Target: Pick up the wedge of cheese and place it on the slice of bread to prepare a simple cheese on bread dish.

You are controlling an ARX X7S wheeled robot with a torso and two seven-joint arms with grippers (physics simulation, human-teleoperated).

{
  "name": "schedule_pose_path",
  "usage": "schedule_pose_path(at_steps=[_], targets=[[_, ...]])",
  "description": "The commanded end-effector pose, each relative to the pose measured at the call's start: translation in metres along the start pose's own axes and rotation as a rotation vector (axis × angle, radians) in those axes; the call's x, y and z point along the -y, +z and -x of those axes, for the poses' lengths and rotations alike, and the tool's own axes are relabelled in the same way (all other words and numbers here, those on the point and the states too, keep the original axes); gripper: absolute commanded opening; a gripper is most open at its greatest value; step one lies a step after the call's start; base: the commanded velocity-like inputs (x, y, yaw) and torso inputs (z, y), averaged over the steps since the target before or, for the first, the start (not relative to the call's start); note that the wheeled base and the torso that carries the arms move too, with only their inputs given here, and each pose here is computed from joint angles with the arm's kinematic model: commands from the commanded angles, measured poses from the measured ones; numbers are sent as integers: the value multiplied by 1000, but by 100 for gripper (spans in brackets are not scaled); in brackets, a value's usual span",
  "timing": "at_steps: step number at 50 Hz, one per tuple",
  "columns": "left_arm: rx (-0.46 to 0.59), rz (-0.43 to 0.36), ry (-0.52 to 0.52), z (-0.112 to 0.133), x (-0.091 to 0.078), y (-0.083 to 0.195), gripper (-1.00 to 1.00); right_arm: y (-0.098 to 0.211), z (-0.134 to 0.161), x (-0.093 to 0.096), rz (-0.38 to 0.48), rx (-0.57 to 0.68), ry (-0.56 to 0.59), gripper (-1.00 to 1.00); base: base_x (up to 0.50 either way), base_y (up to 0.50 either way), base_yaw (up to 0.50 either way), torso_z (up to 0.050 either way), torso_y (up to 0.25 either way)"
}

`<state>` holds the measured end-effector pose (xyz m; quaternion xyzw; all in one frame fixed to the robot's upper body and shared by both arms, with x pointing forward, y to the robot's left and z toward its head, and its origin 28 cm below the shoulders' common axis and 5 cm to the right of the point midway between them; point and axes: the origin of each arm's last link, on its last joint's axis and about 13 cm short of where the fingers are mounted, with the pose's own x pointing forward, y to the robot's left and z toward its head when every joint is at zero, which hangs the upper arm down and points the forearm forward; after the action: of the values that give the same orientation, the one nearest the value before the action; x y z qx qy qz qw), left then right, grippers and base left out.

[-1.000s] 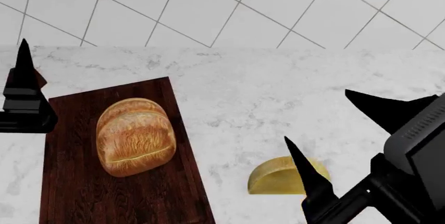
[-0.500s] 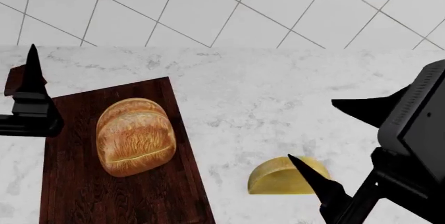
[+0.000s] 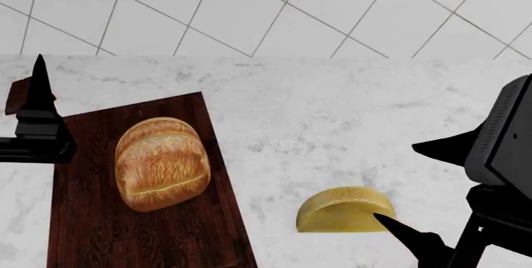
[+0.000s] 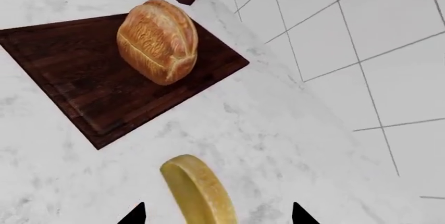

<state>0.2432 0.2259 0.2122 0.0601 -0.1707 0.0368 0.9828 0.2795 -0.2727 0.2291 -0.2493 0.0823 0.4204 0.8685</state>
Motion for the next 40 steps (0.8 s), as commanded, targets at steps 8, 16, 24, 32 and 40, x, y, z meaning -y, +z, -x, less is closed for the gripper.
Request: schedule_pose_path(at_steps=[8,16,24,32,40], targets=[[-2,0,-1,-1,1,0,100,-6,-1,11,17,-90,81,100,0,0,0,0,0],[-2,0,-2,-1,1,-1,100,-7,-8,15,7,-152,116,100,0,0,0,0,0],[-2,2,1,-1,0,-2,100,-15,-21,17,-6,-204,152,100,0,0,0,0,0],[-2,4,3,0,0,-1,100,-13,-24,23,-19,-222,164,100,0,0,0,0,0],[-2,3,2,0,0,-2,100,-11,-25,26,16,-264,150,100,0,0,0,0,0]])
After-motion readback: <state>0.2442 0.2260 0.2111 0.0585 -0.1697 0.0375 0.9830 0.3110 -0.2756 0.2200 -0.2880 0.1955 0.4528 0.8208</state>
